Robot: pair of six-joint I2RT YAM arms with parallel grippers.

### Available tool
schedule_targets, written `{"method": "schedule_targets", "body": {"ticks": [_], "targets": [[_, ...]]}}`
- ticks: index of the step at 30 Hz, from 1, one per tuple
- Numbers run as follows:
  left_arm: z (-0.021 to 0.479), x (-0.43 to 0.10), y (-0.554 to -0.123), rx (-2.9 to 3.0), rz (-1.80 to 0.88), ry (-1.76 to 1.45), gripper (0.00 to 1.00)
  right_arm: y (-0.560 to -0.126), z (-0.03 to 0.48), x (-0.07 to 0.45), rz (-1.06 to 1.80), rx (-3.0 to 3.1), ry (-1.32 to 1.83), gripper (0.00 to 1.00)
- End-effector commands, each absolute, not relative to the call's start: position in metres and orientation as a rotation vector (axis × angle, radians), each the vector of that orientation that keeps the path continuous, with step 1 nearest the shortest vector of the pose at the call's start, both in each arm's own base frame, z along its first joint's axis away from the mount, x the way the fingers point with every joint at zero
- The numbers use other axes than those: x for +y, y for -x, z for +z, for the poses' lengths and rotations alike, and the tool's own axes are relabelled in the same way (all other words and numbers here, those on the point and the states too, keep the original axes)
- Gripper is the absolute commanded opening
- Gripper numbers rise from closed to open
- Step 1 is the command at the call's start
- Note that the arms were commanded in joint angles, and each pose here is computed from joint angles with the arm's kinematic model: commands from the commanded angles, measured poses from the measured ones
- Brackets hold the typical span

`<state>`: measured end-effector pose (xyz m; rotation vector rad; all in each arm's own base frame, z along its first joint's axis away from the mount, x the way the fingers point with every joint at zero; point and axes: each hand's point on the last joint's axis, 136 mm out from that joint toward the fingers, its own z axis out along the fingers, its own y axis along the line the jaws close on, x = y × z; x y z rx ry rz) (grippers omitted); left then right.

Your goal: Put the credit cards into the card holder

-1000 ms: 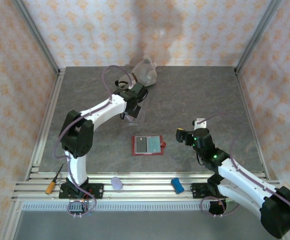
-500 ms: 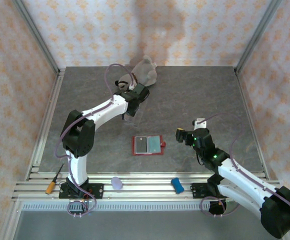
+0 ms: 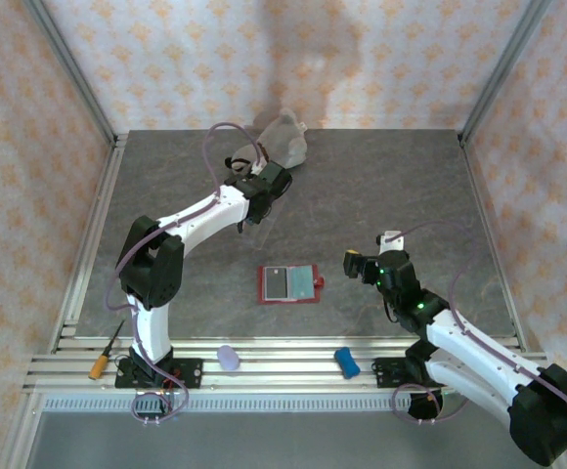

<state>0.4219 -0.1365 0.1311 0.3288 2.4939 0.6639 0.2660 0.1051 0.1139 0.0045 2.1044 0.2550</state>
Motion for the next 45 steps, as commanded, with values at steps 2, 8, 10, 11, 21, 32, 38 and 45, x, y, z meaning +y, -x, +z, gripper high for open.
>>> {"method": "schedule_targets", "body": {"ticks": [2, 8, 10, 11, 21, 32, 38, 45], "targets": [[0.143, -0.139, -0.422, 2.477, 0.651, -0.326, 0.21, -0.267, 0.114, 0.1, 0.229, 2.085, -0.017, 0.99], [0.128, -0.141, -0.422, 2.506, 0.66, -0.347, 0.11, -0.267, 0.115, 0.099, 0.229, 2.083, -0.021, 0.99], [0.127, -0.143, -0.424, 2.509, 0.656, -0.349, 0.07, -0.267, 0.114, 0.099, 0.227, 2.084, -0.02, 0.99], [0.126, -0.143, -0.424, 2.514, 0.652, -0.35, 0.04, -0.267, 0.114, 0.099, 0.227, 2.085, -0.022, 0.99], [0.125, -0.164, -0.416, 2.603, 0.451, -0.312, 0.0, -0.267, 0.115, 0.098, 0.223, 2.08, -0.03, 0.99], [0.119, -0.182, -0.409, 2.701, 0.118, -0.182, 0.0, -0.259, 0.123, 0.136, 0.42, 2.134, 0.139, 0.99], [0.14, -0.172, -0.41, 2.661, 0.115, -0.077, 0.0, -0.261, 0.14, 0.172, 0.659, 2.223, 0.098, 0.99], [0.139, -0.171, -0.409, 2.626, 0.089, -0.092, 0.0, -0.27, 0.139, 0.184, 0.659, 2.352, 0.086, 0.99]]}}
